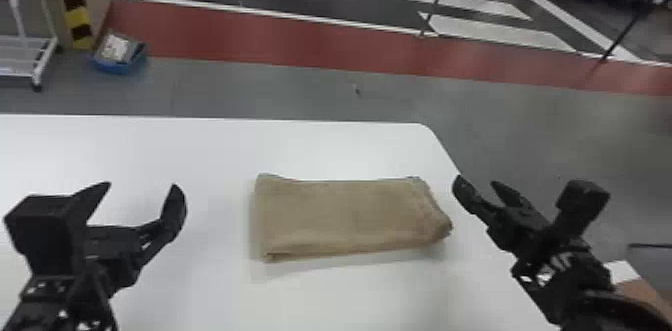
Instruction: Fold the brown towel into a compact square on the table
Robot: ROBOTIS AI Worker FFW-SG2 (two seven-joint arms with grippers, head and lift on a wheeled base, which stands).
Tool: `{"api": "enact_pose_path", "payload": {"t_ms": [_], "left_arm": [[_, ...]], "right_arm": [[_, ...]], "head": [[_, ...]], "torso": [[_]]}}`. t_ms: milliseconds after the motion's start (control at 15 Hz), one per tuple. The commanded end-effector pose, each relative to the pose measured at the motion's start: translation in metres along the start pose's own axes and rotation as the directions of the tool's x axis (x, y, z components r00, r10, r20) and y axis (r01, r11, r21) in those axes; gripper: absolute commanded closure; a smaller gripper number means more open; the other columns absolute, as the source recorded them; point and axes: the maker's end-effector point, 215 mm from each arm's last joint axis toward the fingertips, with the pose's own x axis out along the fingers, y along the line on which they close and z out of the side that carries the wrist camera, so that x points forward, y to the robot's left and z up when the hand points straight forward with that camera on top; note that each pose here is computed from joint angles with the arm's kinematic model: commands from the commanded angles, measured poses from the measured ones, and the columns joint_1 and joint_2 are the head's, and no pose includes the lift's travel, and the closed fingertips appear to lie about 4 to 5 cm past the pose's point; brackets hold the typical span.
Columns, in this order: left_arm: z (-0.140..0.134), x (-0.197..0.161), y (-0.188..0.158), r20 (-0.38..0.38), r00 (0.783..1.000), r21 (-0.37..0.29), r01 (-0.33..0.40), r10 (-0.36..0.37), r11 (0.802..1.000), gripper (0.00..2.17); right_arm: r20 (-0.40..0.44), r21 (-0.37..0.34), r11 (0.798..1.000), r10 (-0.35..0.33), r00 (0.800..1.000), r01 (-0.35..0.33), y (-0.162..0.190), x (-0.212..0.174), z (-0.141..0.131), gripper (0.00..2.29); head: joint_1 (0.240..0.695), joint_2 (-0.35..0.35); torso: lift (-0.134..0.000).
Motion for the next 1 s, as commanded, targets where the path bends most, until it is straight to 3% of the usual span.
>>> {"api": "enact_pose_path", "payload": {"t_ms": [0,200,333,600,800,933], "left_arm": [[-0.008,0.004,-0.053,-0.022,0.995,-0.070,0.097,-0.098,0.993,0.19],[-0.030,0.007,-0.119,-0.065,0.974,-0.065,0.211,-0.215,0.975,0.27],[-0.048,0.009,-0.144,-0.094,0.966,-0.045,0.237,-0.240,0.971,0.27],[-0.066,0.010,-0.163,-0.130,0.955,-0.033,0.266,-0.268,0.964,0.27],[-0.086,0.013,-0.164,-0.197,0.953,0.064,0.249,-0.232,0.966,0.27],[-0.094,0.014,-0.158,-0.219,0.952,0.081,0.237,-0.215,0.968,0.35]], "right_arm": [[0.078,0.003,1.000,-0.023,0.997,0.023,-0.008,-0.025,0.014,0.14],[0.080,0.039,0.996,-0.087,0.993,0.084,-0.030,-0.041,-0.001,0.15],[0.091,0.061,0.992,-0.113,0.989,0.107,-0.040,-0.053,-0.009,0.15],[0.079,0.069,0.992,-0.112,0.991,0.107,-0.043,-0.058,-0.020,0.15],[0.097,0.068,0.994,-0.097,0.991,0.091,-0.040,-0.059,-0.014,0.16],[0.102,0.065,0.994,-0.093,0.990,0.086,-0.041,-0.061,-0.011,0.18]], "head": [[0.695,-0.350],[0.695,-0.350],[0.695,-0.350],[0.695,-0.350],[0.695,-0.350],[0.695,-0.350]], "torso": [[-0.125],[-0.125],[-0.125],[-0.125],[-0.125],[-0.125]]}}
